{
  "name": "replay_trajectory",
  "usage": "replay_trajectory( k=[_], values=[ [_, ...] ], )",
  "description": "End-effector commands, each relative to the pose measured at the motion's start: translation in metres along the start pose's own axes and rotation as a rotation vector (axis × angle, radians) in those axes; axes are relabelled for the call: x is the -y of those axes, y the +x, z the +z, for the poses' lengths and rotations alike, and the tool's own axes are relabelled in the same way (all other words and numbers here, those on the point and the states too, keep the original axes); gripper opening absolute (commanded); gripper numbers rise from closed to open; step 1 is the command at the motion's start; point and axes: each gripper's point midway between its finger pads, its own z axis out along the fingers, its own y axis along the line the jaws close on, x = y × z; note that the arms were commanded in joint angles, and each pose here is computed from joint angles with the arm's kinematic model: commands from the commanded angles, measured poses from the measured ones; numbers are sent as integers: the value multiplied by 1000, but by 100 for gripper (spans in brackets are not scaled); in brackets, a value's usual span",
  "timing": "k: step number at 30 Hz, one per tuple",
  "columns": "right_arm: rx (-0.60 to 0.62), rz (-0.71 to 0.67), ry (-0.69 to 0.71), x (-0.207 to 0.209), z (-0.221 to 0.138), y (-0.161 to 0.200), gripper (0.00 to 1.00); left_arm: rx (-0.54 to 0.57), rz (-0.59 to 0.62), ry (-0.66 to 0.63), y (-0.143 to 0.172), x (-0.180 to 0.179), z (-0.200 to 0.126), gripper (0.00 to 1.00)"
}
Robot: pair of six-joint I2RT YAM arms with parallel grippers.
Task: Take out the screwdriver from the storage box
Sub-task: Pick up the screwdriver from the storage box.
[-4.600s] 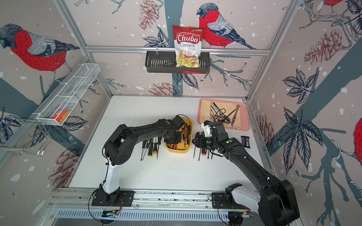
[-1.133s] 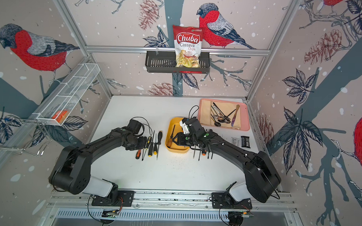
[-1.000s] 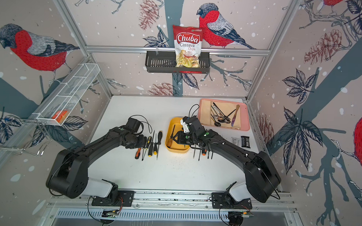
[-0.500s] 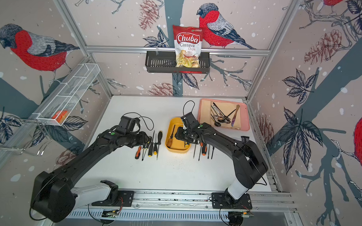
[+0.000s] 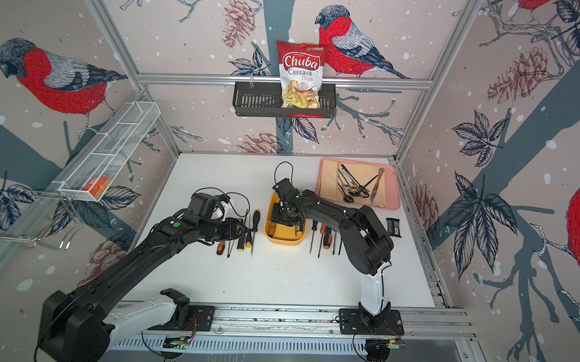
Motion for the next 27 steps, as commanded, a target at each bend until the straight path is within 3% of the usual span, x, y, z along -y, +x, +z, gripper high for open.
replay_trajectory(
  k=[1,10,16,27],
  values=[
    [-37,18,52,4,12,6,46,-3,21,14,2,2,-1,46],
    [-86,13,172,16,39,13,42,-6,27,10,3,0,0,46],
    [-106,1,230,26,50,18,31,-6,23,6,3,-1,1,46],
    [-94,-26,229,29,33,20,14,8,13,17,-1,2,3,46]
  ],
)
